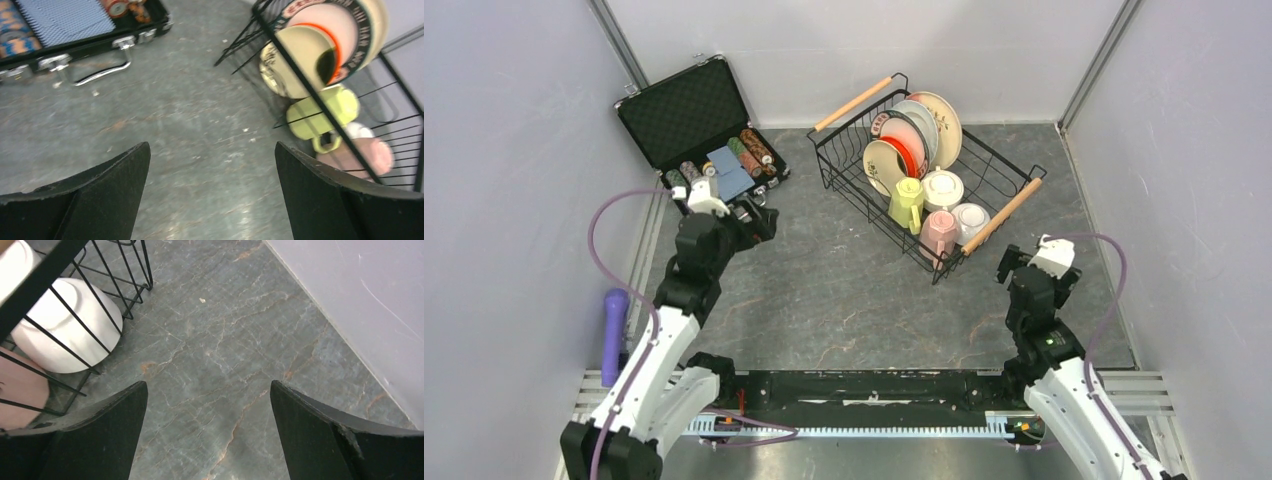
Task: Load the mixed dishes into the dish rack
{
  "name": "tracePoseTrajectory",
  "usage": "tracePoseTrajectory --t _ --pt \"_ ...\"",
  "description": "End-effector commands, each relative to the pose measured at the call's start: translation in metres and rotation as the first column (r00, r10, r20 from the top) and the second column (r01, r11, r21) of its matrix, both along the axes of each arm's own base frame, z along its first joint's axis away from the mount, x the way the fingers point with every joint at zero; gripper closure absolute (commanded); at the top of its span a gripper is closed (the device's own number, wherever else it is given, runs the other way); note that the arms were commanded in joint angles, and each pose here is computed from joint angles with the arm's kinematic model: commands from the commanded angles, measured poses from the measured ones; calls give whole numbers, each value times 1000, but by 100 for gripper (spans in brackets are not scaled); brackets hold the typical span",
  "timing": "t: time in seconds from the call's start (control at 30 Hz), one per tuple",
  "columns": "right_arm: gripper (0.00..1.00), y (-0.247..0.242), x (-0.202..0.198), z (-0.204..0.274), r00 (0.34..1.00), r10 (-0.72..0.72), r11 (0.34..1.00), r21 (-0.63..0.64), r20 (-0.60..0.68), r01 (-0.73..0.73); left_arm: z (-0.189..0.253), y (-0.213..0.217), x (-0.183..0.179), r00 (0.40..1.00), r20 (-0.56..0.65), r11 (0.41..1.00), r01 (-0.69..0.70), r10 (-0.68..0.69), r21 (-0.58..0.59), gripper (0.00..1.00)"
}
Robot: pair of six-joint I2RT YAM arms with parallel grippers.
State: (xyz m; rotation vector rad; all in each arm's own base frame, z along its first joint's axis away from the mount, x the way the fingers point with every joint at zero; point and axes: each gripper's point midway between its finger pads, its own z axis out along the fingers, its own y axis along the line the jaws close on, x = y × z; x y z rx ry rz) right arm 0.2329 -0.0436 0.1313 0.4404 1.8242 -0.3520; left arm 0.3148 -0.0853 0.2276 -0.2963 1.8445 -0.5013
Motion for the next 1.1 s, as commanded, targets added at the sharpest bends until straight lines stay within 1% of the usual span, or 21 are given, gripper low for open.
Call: tracePoseTrajectory --t 0.0,0.03,0.13,0.23,0.27,0.3,0.4,0.43,0.5,0.57,0.63,0.67,0.7,0.73,0.8,0.9,0.93,0.97,1.0,1.03,1.07 --pt "6 7 23 16 980 73 996 -65 185 -61 -22 24 -11 996 63 988 -65 57 142 0" --pt "10 7 24 11 974 82 995 -77 212 -67 -29 27 -11 995 69 986 -78 68 149 0" --pt "15 6 24 -6 961 126 985 -144 244 -93 -56 41 -9 991 62 967 -130 120 218 0" --pt "17 10 25 -15 937 217 962 -222 272 -159 -81 64 -10 974 86 928 -224 208 298 0" --pt "18 9 23 -18 932 225 958 -238 284 -159 -83 70 -9 966 121 916 -254 227 312 0" --pt "18 7 20 -26 934 235 950 -267 271 -162 -83 73 -10 966 117 905 -258 232 338 0" --pt "16 4 13 -28 930 253 929 -335 267 -157 -78 72 1 960 189 894 -265 208 363 0" --pt "16 2 10 -33 938 249 927 -339 242 -159 -81 73 6 960 194 882 -263 200 392 0" --pt "16 0 9 -27 934 236 933 -332 267 -140 -92 78 14 960 195 851 -271 202 450 0" --pt "16 -2 8 -22 933 231 933 -334 276 -132 -107 83 20 959 171 835 -280 225 473 0" --pt "18 1 8 -13 917 262 925 -350 301 -150 -109 76 28 962 205 866 -256 183 430 1" --pt "19 4 11 -10 913 279 918 -362 299 -162 -110 74 33 962 218 868 -249 168 429 2" --pt "19 8 17 -12 913 301 909 -372 276 -187 -115 72 38 973 184 860 -211 140 465 4" --pt "19 9 20 -15 916 305 907 -373 260 -196 -115 71 44 976 179 850 -196 122 490 6" --pt "16 9 25 -18 922 305 906 -372 240 -203 -111 75 49 964 244 833 -222 108 508 6" --pt "13 6 25 -11 922 287 909 -379 261 -175 -135 76 57 974 203 838 -190 96 512 9" --pt "11 5 29 -19 933 275 914 -366 233 -177 -133 77 60 970 222 835 -200 97 512 7" --pt "10 -1 33 -33 957 224 928 -341 182 -152 -139 78 59 979 172 837 -186 112 514 5" --pt "2 -1 43 -36 965 207 932 -333 159 -145 -139 81 61 979 160 840 -189 124 508 3" --pt "2 1 52 -41 969 216 925 -343 121 -163 -135 82 63 974 187 841 -204 125 501 0" --pt "2 1 50 -39 967 217 928 -336 135 -161 -136 83 61 973 192 840 -211 130 500 0"
